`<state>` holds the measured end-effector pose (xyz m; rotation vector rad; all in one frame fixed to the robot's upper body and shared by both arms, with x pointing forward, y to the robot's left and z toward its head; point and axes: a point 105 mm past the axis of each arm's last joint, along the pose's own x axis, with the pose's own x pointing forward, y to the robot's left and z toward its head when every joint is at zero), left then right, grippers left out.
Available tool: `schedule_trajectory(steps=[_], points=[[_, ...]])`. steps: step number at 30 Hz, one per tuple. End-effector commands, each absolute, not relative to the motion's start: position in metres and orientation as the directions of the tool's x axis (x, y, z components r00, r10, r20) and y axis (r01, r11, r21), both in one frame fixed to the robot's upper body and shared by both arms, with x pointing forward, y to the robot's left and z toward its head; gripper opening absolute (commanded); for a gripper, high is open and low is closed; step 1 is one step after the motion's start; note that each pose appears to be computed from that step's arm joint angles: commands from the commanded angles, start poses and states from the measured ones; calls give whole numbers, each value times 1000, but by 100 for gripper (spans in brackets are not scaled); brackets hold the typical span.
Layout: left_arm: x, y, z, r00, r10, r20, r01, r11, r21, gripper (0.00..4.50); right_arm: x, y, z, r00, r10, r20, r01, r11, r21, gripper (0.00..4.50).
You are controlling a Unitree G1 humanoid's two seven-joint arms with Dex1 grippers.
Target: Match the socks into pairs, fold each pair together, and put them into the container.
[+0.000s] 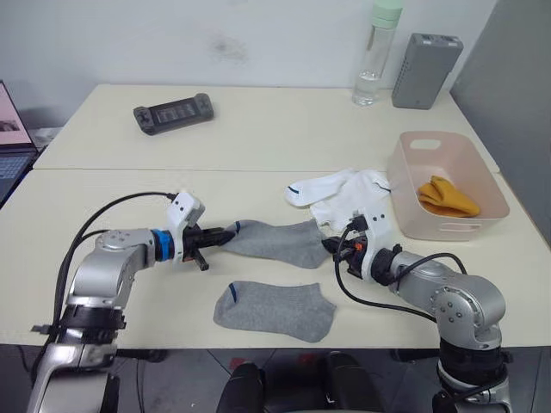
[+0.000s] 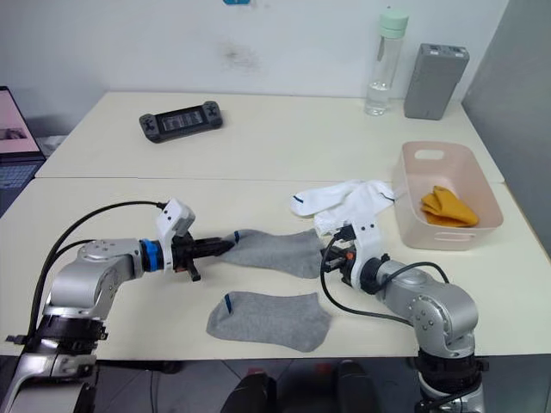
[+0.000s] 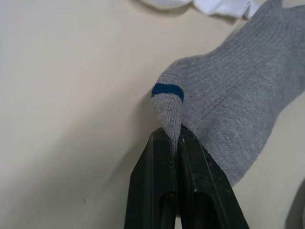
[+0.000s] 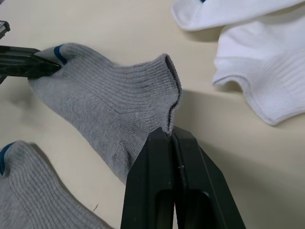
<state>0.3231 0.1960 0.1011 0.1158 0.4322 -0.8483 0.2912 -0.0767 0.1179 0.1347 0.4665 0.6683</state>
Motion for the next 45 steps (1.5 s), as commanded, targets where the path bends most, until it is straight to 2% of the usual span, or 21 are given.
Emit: schedule_trajectory(steps=[1,9,10,13,18,22,24,29,34,37,41,45], points=[[320,182,104,607,-705,-367,740,669,-61,4,293,-74,118,686,620,-381,-570,783,249,0],[317,173,87,630,-676,-383,692,712,-120,4,305,-78,116,719,570,-398,-535,819,205,0],[317,174,87,633,-671,-385,688,716,-116,25,304,-79,116,720,570,-396,-536,819,205,0],[318,178,88,643,-657,-393,684,724,-93,91,304,-81,120,732,567,-379,-537,821,193,69],[320,182,93,672,-638,-376,670,740,-56,241,304,-84,123,743,563,-363,-543,823,164,247],[315,189,118,690,-680,-249,681,726,-94,361,299,-91,140,768,572,-288,-575,814,81,388],[315,192,123,681,-694,-234,682,717,-143,419,299,-93,143,779,568,-265,-568,819,84,450],[337,203,124,733,-624,-269,642,766,-25,419,300,-95,135,789,545,-283,-549,832,73,450],[343,196,108,700,-628,-339,671,741,14,419,302,-92,123,798,520,-304,-520,850,90,450],[343,191,96,666,-632,-396,699,715,34,358,303,-92,114,804,501,-320,-493,863,113,450],[350,187,94,680,-621,-389,690,722,52,237,305,-89,105,798,498,-340,-489,864,119,450],[347,183,94,665,-641,-383,705,708,38,116,306,-79,103,783,525,-333,-511,849,139,325]])
